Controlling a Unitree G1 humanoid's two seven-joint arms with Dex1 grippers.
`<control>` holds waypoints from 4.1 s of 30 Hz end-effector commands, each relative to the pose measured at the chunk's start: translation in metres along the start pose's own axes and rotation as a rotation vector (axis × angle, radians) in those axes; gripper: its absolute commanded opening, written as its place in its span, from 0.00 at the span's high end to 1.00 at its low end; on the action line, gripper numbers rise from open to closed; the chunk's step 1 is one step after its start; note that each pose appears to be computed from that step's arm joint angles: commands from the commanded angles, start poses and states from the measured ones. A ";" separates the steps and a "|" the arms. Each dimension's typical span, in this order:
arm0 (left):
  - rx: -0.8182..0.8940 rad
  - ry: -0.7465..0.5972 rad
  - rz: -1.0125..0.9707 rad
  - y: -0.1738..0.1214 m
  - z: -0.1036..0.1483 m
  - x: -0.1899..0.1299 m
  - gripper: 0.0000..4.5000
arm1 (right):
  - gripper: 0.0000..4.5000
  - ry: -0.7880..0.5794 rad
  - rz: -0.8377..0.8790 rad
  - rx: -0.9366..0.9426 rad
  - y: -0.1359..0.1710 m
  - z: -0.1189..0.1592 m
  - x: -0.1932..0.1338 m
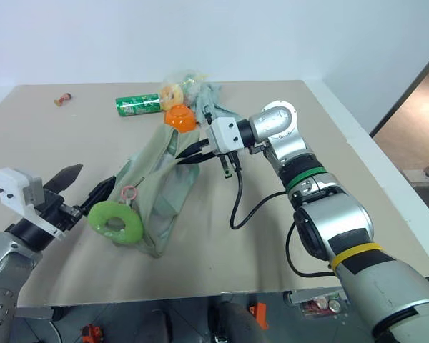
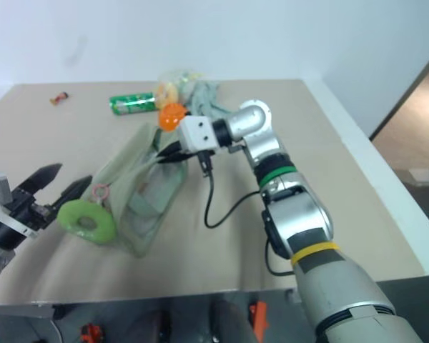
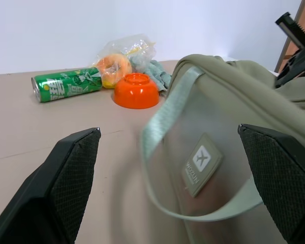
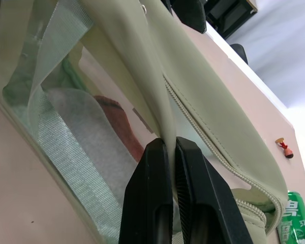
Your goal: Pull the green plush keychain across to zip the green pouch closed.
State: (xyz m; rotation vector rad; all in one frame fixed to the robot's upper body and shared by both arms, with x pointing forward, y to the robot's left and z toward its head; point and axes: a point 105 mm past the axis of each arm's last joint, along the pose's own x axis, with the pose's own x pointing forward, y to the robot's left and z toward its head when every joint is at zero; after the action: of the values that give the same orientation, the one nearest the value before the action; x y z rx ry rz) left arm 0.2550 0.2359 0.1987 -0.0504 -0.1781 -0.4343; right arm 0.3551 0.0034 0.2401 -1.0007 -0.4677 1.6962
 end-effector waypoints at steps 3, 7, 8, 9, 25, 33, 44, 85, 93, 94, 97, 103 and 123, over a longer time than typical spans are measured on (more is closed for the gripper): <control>0.044 -0.034 -0.013 0.004 0.012 0.001 0.00 | 0.99 0.005 -0.006 0.029 -0.003 0.002 -0.010; 0.054 -0.027 -0.011 0.008 0.013 -0.001 0.00 | 0.99 0.010 -0.072 0.074 -0.012 0.002 -0.023; 0.055 -0.026 -0.011 0.009 0.013 -0.001 0.00 | 0.99 0.011 -0.090 0.082 -0.015 0.004 -0.027; 0.056 -0.024 -0.011 0.009 0.012 -0.001 0.00 | 0.99 0.013 -0.106 0.088 -0.017 0.004 -0.031; 0.039 -0.005 -0.074 0.009 0.005 0.014 0.00 | 0.99 0.176 -0.324 0.158 -0.019 0.030 -0.094; 0.012 0.025 -0.203 -0.010 0.001 0.023 0.00 | 0.99 0.183 -0.345 0.250 0.007 0.031 -0.067; 0.007 0.171 -0.262 0.001 0.005 -0.022 0.00 | 0.99 0.189 -0.347 0.302 0.022 0.018 -0.051; 0.097 0.046 -0.402 -0.043 0.044 0.009 0.00 | 0.10 0.067 -0.365 0.444 0.030 -0.006 -0.099; 0.107 0.043 -0.383 -0.043 0.045 0.009 0.00 | 0.58 0.069 -0.340 0.479 0.039 -0.018 -0.095; 0.108 0.042 -0.380 -0.042 0.045 0.009 0.00 | 0.65 0.071 -0.337 0.477 0.040 -0.018 -0.096; 0.108 0.043 -0.377 -0.041 0.044 0.010 0.00 | 0.87 0.073 -0.344 0.470 0.039 -0.016 -0.100; 0.106 0.040 -0.383 -0.040 0.044 0.016 0.00 | 0.99 0.106 -0.361 0.463 0.042 -0.016 -0.110; 0.147 0.017 -0.272 -0.008 0.035 0.032 0.00 | 0.99 0.192 -0.542 0.677 0.082 0.017 -0.112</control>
State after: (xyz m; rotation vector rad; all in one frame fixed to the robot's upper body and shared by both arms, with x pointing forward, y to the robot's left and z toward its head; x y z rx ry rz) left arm 0.2722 0.2156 0.2312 0.1024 -0.1656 -0.7196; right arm 0.3097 -0.1278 0.2220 -0.4500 0.0421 1.1308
